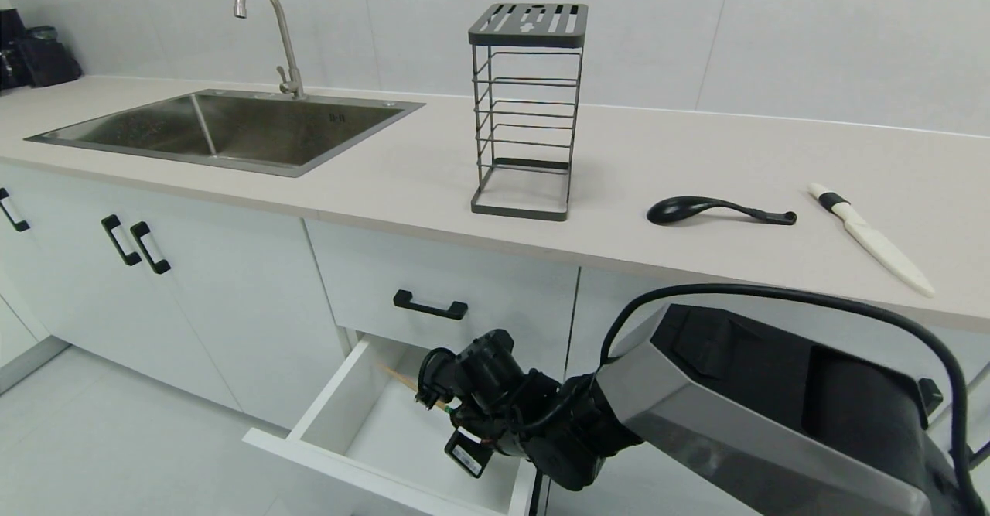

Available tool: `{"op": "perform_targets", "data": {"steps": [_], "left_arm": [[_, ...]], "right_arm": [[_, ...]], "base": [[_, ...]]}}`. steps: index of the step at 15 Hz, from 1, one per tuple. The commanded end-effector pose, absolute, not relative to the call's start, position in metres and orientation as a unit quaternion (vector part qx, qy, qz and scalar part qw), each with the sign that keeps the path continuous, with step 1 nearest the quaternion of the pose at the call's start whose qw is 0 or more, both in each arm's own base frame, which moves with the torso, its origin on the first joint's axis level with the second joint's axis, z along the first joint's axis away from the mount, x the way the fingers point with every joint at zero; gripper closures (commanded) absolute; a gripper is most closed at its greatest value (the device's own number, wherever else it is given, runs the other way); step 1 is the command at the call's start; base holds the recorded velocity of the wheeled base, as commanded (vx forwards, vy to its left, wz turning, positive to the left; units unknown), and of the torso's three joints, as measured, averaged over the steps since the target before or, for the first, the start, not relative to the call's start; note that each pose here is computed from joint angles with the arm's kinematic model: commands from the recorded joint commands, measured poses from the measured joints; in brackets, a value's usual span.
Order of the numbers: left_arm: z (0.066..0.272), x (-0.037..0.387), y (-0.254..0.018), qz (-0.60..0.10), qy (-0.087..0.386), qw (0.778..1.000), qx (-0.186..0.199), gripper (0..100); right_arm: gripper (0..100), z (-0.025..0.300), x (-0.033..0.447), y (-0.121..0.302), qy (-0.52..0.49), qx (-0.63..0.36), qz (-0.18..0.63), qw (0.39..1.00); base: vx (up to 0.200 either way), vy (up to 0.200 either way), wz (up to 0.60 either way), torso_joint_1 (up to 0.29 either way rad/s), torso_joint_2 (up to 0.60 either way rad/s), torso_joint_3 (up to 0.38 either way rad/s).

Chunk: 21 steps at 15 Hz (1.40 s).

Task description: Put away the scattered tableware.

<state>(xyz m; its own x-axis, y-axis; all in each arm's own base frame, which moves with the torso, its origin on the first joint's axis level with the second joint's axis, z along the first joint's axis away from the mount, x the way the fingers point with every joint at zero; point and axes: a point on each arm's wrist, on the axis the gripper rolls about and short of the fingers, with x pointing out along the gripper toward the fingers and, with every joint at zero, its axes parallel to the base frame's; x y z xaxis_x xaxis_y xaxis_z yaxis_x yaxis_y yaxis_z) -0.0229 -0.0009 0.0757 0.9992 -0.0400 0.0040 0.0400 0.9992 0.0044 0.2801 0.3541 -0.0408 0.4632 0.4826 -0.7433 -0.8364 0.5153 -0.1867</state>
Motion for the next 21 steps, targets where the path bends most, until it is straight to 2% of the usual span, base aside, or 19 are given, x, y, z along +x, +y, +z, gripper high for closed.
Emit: {"op": "perform_targets", "data": {"steps": [1, 7, 21], "left_arm": [[0.076, -0.023, -0.001, -0.020, -0.002, 1.000, 0.002, 0], [0.076, -0.023, -0.001, -0.020, -0.002, 1.000, 0.002, 0], [0.076, -0.023, -0.001, -0.019, -0.002, 1.000, 0.002, 0]], "right_arm": [[100, -0.044, 0.280, 0.355, 0.320, -0.277, 0.408, 0.809], [100, -0.038, 0.289, 0.371, 0.294, -0.266, 0.412, 0.820], [100, -0.043, 0.294, 0.377, 0.312, -0.277, 0.411, 0.811]], "base": [[0.000, 0.000, 0.00, 0.000, 0.00, 0.000], [0.000, 0.000, 0.00, -0.161, 0.22, 0.075], [0.000, 0.000, 0.00, -0.038, 0.10, 0.035]]}}
